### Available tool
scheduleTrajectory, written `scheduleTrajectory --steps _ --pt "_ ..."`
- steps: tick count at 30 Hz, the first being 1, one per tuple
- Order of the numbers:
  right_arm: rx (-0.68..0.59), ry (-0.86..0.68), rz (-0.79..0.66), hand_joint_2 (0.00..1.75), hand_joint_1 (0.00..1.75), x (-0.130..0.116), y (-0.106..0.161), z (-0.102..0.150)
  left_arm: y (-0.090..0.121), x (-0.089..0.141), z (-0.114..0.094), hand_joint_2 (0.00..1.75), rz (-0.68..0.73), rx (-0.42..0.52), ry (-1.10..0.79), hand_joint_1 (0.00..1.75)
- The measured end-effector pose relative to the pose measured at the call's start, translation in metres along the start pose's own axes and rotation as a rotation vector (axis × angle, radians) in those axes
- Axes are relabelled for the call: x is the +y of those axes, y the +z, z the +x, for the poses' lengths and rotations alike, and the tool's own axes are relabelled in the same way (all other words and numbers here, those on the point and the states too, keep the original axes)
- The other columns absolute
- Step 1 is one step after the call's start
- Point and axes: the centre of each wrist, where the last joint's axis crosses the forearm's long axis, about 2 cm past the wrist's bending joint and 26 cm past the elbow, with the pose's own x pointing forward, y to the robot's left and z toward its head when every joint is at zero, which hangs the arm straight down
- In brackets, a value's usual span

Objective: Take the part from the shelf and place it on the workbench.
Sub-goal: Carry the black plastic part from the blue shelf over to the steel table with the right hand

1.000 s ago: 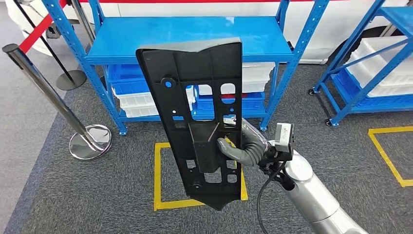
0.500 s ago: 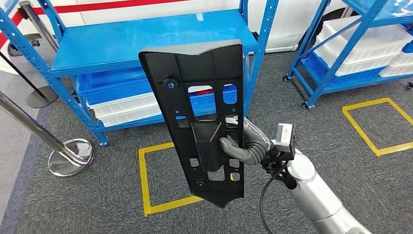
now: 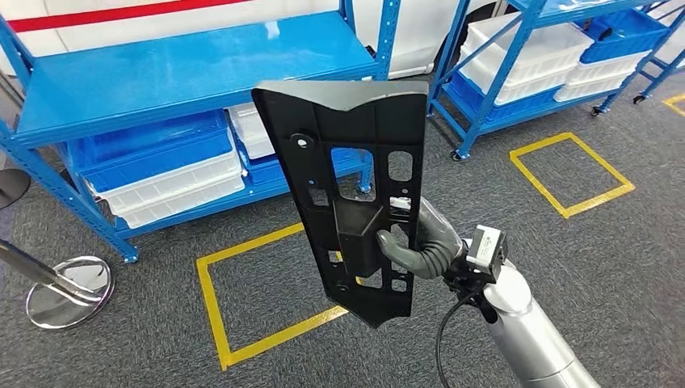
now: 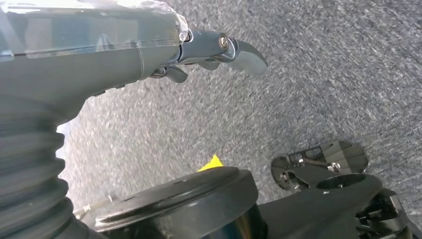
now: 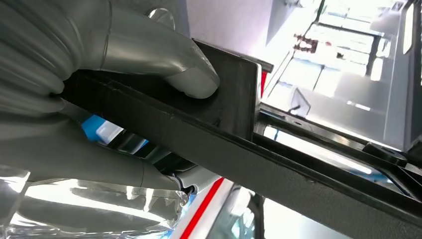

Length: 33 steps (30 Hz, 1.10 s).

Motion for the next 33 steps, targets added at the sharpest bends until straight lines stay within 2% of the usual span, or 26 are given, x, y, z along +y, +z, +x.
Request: scheduleTrajectory --steps 5,15,20,33 --pt "-0.016 0.065 -0.021 1.75 1.75 -0.004 0.002 0.005 0.000 0.000 0.000 1.75 0.000 -0.001 0.001 0.00" --pt "-0.018 0.135 -0.095 1.75 1.75 -0.006 0.038 0.009 -0.001 0.001 0.005 1.75 0.002 -0.003 0.020 0.00" --pt "-0.020 0.157 -0.100 1.75 1.75 -0.008 0.047 0.015 0.000 -0.001 0.001 1.75 -0.006 0.016 0.013 0.00" --pt "-0.097 0.083 -0.047 1.75 1.75 0.020 0.059 0.027 0.000 0.001 -0.001 1.75 -0.010 0.026 -0.024 0.00"
